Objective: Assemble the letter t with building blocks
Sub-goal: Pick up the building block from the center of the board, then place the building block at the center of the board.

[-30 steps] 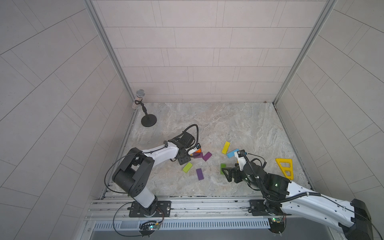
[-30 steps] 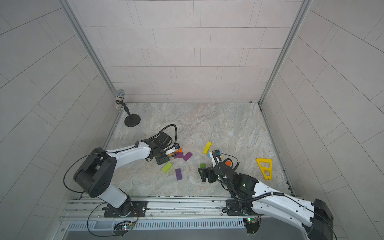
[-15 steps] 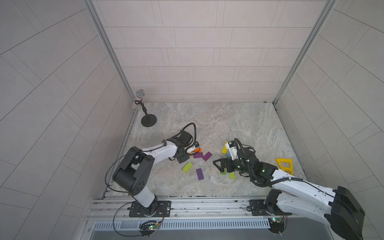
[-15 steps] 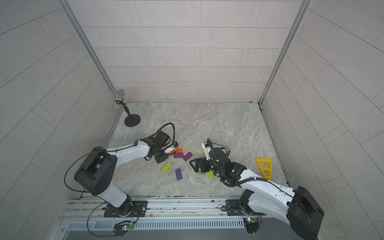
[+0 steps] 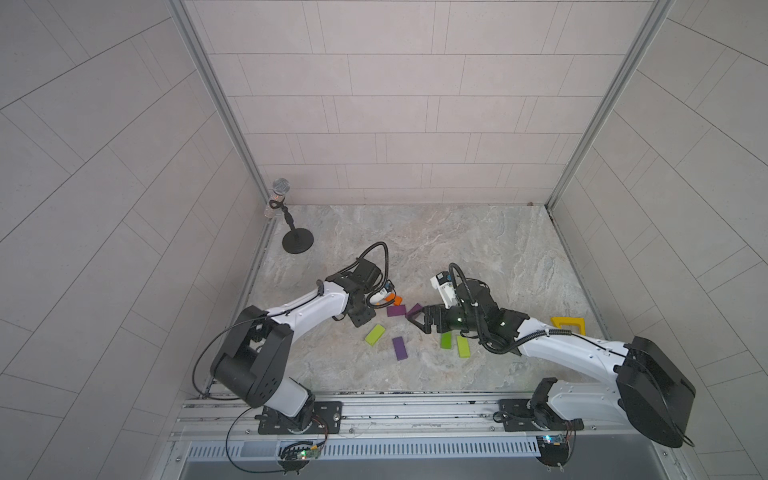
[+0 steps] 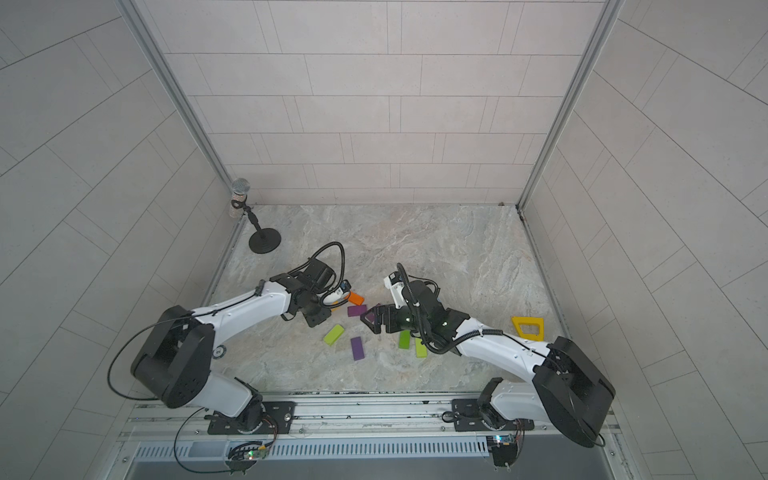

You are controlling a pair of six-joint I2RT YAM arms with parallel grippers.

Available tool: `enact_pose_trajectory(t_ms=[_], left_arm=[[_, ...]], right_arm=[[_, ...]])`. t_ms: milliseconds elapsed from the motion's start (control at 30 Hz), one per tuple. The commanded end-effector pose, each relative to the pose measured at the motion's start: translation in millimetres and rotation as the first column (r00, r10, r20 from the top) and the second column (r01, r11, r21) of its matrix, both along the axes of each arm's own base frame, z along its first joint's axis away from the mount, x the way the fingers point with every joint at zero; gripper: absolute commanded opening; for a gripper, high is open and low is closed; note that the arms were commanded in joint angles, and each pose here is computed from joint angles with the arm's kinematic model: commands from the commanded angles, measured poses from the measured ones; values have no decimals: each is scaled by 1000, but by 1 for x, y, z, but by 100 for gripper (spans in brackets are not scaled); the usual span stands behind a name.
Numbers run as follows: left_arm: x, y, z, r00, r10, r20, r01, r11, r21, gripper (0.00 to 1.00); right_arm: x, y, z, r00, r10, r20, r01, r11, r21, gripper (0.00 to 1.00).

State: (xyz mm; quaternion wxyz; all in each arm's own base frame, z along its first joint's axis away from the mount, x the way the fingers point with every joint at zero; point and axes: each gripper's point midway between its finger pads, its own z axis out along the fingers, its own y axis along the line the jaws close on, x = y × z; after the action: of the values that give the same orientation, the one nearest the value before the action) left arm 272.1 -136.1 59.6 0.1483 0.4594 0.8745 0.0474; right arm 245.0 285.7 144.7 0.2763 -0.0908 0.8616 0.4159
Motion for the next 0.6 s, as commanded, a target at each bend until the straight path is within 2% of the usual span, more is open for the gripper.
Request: enact_pose_trajectory(t_ms=[0, 133, 233, 300, 367, 467, 500, 567], left_arm=[[8, 10, 31, 991, 119, 66, -119, 993, -4, 19], [35, 8, 47, 938, 329, 108, -324, 944, -58, 14], [65, 0, 52, 858, 499, 119, -488, 866, -112, 12], [85, -10, 49, 796, 595, 110, -574, 800, -173, 4], [102, -24, 45, 754, 652, 85, -615, 745, -256, 3], [124, -32, 35, 637, 768, 62, -699, 610, -373, 0], [130, -32, 31, 600, 798, 58, -724, 572, -386, 0], [138, -34, 20, 558, 829, 42, -755, 528, -388, 0]], right_arm=[[21, -13, 18, 999, -45, 12, 44, 998, 35, 99], [42, -36, 23, 995, -99, 9, 98, 995, 27, 100], [52, -46, 21, 992, -121, 23, 121, 992, -20, 100], [57, -49, 18, 991, -133, 32, 134, 990, -40, 100], [62, -50, 14, 989, -141, 32, 143, 989, -42, 100], [67, -51, 6, 989, -143, 24, 144, 988, -50, 100], [69, -50, 4, 990, -140, 20, 141, 989, -52, 100], [70, -48, -1, 992, -129, 9, 130, 990, -53, 100]])
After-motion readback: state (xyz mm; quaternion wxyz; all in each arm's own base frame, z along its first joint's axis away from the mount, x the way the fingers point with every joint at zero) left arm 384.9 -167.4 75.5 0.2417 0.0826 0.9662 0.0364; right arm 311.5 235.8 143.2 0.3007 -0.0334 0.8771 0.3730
